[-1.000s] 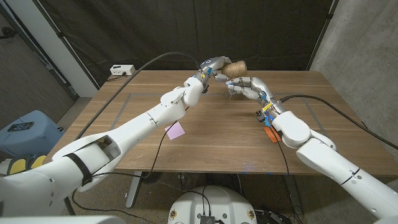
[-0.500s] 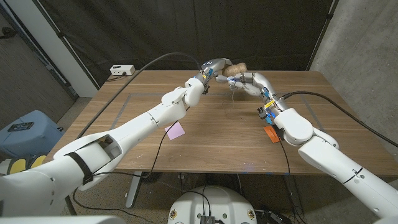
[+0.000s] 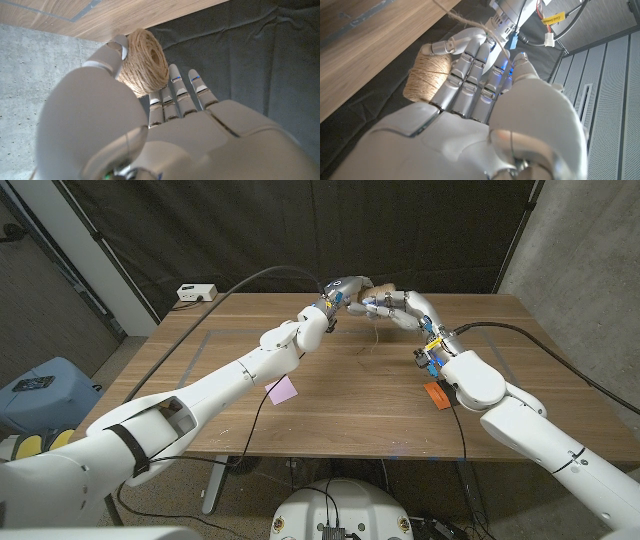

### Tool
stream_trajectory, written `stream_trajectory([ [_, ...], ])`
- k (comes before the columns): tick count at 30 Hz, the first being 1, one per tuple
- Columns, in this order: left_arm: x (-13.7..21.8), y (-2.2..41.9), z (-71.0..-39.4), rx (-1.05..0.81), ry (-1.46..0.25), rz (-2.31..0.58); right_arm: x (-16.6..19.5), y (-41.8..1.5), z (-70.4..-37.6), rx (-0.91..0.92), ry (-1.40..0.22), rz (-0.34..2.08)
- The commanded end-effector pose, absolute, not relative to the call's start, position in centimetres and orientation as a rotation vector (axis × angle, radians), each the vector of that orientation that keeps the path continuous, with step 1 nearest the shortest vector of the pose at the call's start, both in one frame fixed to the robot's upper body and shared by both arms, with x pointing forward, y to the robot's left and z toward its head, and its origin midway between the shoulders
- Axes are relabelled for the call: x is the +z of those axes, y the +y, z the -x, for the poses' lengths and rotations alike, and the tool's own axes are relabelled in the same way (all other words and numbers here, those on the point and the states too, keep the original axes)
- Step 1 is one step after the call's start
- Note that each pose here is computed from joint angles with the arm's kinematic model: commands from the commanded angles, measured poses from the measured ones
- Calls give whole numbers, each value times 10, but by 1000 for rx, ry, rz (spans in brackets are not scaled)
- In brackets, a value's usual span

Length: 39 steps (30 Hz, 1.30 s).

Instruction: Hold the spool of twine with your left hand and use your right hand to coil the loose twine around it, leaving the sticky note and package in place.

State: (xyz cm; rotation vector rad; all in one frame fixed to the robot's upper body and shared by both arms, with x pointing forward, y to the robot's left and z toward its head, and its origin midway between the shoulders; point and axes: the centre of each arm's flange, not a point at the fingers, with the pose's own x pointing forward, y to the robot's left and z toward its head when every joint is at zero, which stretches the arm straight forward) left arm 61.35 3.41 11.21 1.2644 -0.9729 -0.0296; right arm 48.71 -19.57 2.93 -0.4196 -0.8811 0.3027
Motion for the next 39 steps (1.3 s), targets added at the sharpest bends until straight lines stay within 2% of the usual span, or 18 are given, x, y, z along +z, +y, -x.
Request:
stream_trajectory([
  [1, 110, 31, -613, -24, -981, -1254, 33, -187, -475, 348, -912, 431],
  [12, 107, 26, -610, -23, -982, -1250, 36, -173, -469, 412, -935, 433],
  [39, 98, 24, -616, -79, -987, -1266, 75, -156, -469, 464, -1014, 442],
])
